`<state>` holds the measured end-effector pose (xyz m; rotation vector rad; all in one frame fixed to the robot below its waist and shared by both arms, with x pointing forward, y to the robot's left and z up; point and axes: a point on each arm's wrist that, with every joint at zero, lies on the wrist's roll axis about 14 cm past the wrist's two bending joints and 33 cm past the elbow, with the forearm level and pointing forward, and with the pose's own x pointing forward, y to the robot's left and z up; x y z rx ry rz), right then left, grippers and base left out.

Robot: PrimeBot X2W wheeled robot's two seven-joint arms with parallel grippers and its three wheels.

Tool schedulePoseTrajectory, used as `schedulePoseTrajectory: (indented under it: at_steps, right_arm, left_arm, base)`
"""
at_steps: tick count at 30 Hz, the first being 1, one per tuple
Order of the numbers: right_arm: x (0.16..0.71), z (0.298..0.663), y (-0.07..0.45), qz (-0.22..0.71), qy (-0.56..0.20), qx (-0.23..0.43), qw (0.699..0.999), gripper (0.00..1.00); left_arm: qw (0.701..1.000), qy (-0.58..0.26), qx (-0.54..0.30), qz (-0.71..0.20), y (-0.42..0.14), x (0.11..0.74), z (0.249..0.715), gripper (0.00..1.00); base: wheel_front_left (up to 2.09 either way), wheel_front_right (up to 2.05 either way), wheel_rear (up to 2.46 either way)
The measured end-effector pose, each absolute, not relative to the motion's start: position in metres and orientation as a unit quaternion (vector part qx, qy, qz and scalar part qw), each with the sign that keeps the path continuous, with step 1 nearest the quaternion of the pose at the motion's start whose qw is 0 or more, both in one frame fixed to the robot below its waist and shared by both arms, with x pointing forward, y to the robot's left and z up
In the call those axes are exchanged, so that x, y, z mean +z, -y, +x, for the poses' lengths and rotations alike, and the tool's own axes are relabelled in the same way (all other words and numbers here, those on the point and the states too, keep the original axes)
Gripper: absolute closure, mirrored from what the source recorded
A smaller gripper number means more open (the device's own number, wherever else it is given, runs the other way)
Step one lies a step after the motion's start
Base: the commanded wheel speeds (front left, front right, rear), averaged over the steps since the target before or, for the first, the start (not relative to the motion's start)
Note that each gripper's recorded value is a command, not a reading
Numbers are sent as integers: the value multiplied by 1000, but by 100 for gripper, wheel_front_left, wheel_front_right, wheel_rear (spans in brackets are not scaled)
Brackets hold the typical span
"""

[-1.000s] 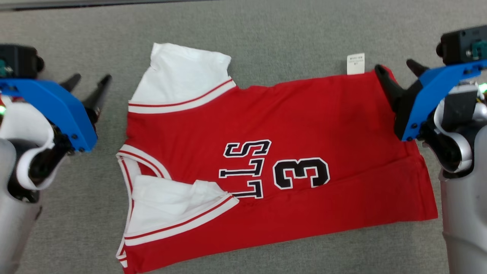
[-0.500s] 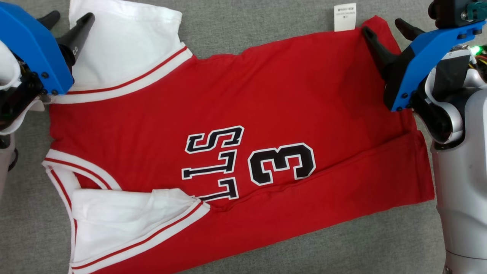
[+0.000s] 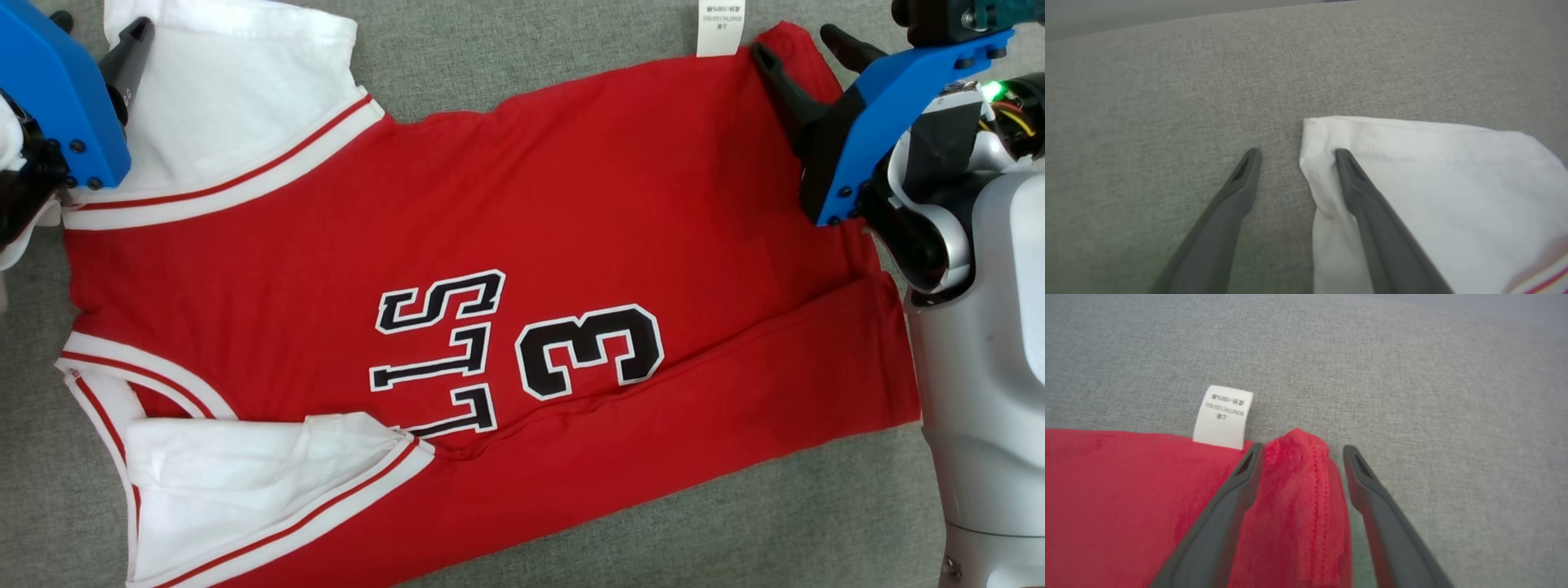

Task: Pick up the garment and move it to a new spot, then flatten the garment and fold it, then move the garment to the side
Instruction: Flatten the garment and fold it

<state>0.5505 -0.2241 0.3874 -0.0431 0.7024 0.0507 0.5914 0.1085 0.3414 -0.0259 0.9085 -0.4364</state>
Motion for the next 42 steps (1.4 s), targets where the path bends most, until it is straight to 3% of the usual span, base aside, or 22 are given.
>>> schedulePoseTrajectory:
  at_steps: [5,6,7,8,21,30,31,32,33,36,42]
  right_arm:
    - [385,556,224,-25,-345,27,938,0]
    - [384,557,224,-26,-347,28,937,0]
    - [384,558,224,-27,-348,28,936,0]
    - [383,560,226,-31,-352,27,935,0]
    - [396,566,234,-46,-378,26,924,0]
    - [377,548,236,-70,-448,33,891,0]
    - [375,548,236,-70,-451,35,889,12]
    - [372,548,235,-71,-454,37,887,46]
    - [370,548,234,-70,-458,39,885,53]
    - [366,549,229,-62,-464,46,883,100]
    - [368,557,227,-51,-441,51,895,100]
  left_arm:
    - [871,-442,-213,-16,-105,334,592,0]
    - [869,-445,-216,-17,-104,333,592,31]
    - [868,-446,-218,-16,-104,333,592,70]
    - [867,-447,-221,-14,-103,332,591,100]
    - [866,-442,-233,-15,-100,335,583,100]
    - [868,-439,-233,-22,-100,334,582,100]
    - [867,-439,-233,-22,-100,333,582,100]
    - [868,-438,-233,-23,-100,333,582,100]
    - [869,-436,-233,-23,-100,333,582,100]
    - [875,-424,-233,-31,-99,335,583,100]
    - [902,-356,-238,-52,-95,351,588,100]
  base:
    - [0,0,0]
    - [0,0,0]
    - [0,0,0]
    - [0,0,0]
    - [0,0,0]
    - [0,0,0]
    - [0,0,0]
    - [0,0,0]
    - [0,0,0]
    - [0,0,0]
    - [0,0,0]
